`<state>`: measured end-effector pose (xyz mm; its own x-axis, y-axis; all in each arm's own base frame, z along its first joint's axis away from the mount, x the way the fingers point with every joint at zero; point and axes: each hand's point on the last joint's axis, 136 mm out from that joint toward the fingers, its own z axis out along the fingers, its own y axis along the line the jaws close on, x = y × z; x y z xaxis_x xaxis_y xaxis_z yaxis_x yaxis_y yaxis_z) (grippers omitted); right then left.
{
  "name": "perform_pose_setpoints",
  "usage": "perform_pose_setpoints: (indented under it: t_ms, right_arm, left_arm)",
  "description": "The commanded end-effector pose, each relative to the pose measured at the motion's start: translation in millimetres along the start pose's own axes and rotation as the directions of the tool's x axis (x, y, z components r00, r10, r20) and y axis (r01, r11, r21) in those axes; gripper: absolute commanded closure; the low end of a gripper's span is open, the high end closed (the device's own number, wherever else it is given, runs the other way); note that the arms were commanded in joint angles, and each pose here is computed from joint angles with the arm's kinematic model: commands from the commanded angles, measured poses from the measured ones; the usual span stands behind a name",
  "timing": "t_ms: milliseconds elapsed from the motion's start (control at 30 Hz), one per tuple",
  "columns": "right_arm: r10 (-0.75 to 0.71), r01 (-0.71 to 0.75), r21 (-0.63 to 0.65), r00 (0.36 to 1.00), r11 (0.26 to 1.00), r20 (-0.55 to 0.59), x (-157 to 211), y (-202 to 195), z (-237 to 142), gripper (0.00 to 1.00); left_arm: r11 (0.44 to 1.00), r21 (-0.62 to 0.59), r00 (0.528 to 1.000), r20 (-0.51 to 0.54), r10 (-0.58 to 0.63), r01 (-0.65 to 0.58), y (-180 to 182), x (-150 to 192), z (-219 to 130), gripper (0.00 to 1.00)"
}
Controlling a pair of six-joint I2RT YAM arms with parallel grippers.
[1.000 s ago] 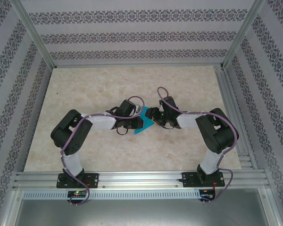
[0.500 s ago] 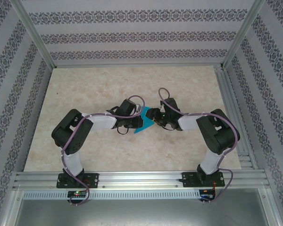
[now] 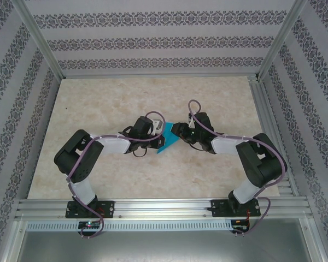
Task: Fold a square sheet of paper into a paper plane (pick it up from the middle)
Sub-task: Fourth fold the wing at the center of the table.
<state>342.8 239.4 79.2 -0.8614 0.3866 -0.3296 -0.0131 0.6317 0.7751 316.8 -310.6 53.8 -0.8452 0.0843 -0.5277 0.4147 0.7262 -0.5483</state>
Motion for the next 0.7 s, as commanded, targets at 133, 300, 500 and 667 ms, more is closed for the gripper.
perform_pose_setpoints:
  t_ms: [133, 300, 500, 667]
  right_arm:
    - [-0.029, 0.031, -0.010, 0.988, 0.999, 0.153, -32, 15, -48, 0.47]
    - [-0.046, 0.040, 0.042, 0.985, 0.998, 0.169, -31, 6, -66, 0.46]
    - [-0.023, 0.014, 0.075, 0.992, 0.997, 0.127, -11, -17, -64, 0.47]
    - [-0.009, 0.001, 0.091, 0.996, 0.996, 0.089, 6, -28, -55, 0.48]
  left_arm:
    - [0.924, 0.140, 0.929, 0.164, 0.332, -0.355, -40, -33, -13, 0.94]
    - [0.865, 0.148, 0.872, 0.185, 0.453, -0.480, -44, -34, -4, 0.94]
    - [0.815, 0.160, 0.830, 0.132, 0.542, -0.557, -40, -9, 19, 0.94]
    - [0.833, 0.203, 0.857, 0.096, 0.506, -0.514, -38, 5, 31, 0.94]
